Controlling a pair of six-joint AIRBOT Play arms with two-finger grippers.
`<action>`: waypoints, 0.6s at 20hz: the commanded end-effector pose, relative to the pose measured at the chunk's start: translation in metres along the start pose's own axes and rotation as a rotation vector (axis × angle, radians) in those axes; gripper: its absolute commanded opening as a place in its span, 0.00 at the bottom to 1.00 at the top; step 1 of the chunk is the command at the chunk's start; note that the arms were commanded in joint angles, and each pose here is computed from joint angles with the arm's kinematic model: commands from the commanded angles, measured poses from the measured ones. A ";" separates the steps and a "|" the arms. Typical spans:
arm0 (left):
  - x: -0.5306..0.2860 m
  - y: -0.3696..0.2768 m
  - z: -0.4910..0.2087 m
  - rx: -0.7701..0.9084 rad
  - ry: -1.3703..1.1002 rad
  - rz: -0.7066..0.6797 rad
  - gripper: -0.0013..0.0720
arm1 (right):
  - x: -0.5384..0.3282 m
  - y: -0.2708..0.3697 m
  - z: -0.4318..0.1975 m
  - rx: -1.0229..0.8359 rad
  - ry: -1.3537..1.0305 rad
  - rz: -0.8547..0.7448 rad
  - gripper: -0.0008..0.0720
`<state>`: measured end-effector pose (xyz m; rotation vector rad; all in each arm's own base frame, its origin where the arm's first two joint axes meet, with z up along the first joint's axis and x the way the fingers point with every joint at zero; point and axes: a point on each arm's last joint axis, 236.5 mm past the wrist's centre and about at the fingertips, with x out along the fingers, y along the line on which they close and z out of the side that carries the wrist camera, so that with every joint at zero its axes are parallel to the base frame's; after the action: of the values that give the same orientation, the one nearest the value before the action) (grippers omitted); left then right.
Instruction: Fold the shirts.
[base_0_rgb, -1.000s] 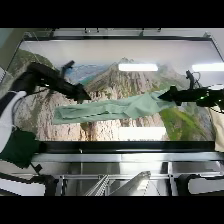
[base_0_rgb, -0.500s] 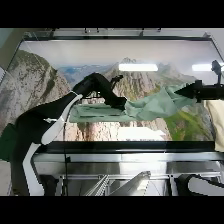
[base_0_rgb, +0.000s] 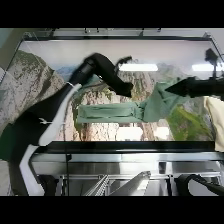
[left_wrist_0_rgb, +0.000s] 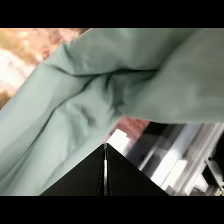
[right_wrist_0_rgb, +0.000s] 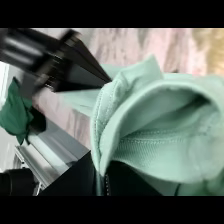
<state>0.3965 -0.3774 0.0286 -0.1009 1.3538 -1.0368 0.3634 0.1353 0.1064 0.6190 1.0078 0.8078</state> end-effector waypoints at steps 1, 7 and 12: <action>-0.122 -0.002 -0.028 -0.030 -0.073 0.039 0.04 | 0.083 0.048 -0.007 -0.109 0.014 0.005 0.04; -0.205 0.028 -0.101 -0.198 -0.189 0.103 0.04 | 0.272 0.087 -0.075 -0.100 0.042 0.053 0.10; -0.172 0.037 -0.152 -0.254 -0.138 0.083 0.04 | 0.274 0.100 -0.053 -0.076 -0.001 0.170 0.65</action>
<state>0.3359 -0.1780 0.1111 -0.2792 1.3224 -0.7864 0.3559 0.4154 0.0174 0.6002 0.9870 0.9700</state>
